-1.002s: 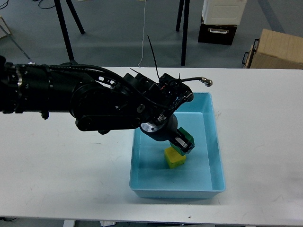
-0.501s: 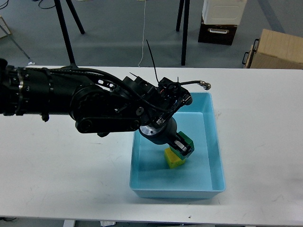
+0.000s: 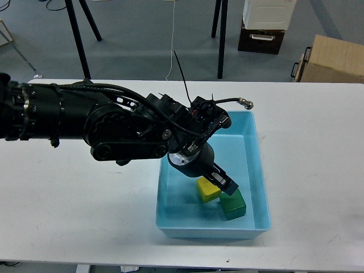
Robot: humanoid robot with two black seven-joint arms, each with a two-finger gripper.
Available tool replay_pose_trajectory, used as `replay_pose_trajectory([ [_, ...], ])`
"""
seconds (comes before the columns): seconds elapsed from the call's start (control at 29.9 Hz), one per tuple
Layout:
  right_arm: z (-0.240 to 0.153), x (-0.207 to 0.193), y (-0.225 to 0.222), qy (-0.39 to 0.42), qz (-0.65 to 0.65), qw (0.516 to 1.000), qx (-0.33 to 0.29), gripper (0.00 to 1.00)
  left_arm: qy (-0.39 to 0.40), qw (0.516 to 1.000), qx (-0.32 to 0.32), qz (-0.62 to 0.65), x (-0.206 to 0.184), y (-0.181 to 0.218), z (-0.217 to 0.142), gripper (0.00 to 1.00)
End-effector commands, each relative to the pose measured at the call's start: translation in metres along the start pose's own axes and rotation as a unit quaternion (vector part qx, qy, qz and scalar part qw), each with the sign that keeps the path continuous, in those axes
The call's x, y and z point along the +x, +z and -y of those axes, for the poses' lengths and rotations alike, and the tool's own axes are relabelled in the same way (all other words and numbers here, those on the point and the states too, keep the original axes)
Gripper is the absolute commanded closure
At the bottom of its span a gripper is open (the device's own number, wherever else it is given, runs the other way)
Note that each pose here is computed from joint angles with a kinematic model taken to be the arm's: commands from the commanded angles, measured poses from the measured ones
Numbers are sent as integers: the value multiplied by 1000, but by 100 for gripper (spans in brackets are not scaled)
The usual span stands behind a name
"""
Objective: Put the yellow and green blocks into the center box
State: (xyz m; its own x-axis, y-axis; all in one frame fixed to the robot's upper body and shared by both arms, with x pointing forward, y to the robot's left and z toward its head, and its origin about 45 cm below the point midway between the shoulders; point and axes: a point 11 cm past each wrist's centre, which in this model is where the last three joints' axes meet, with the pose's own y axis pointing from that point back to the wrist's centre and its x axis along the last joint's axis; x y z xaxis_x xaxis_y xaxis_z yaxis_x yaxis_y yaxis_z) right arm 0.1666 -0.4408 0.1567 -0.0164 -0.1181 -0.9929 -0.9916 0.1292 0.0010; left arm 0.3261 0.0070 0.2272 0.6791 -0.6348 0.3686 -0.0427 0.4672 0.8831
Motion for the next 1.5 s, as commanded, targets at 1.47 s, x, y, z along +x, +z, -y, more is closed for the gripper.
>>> replay_pose_trajectory([
  [1.47,45,-25,38,-54,-35,995,-74,0,641,245,-508,-521,-164,-193,-191,14],
])
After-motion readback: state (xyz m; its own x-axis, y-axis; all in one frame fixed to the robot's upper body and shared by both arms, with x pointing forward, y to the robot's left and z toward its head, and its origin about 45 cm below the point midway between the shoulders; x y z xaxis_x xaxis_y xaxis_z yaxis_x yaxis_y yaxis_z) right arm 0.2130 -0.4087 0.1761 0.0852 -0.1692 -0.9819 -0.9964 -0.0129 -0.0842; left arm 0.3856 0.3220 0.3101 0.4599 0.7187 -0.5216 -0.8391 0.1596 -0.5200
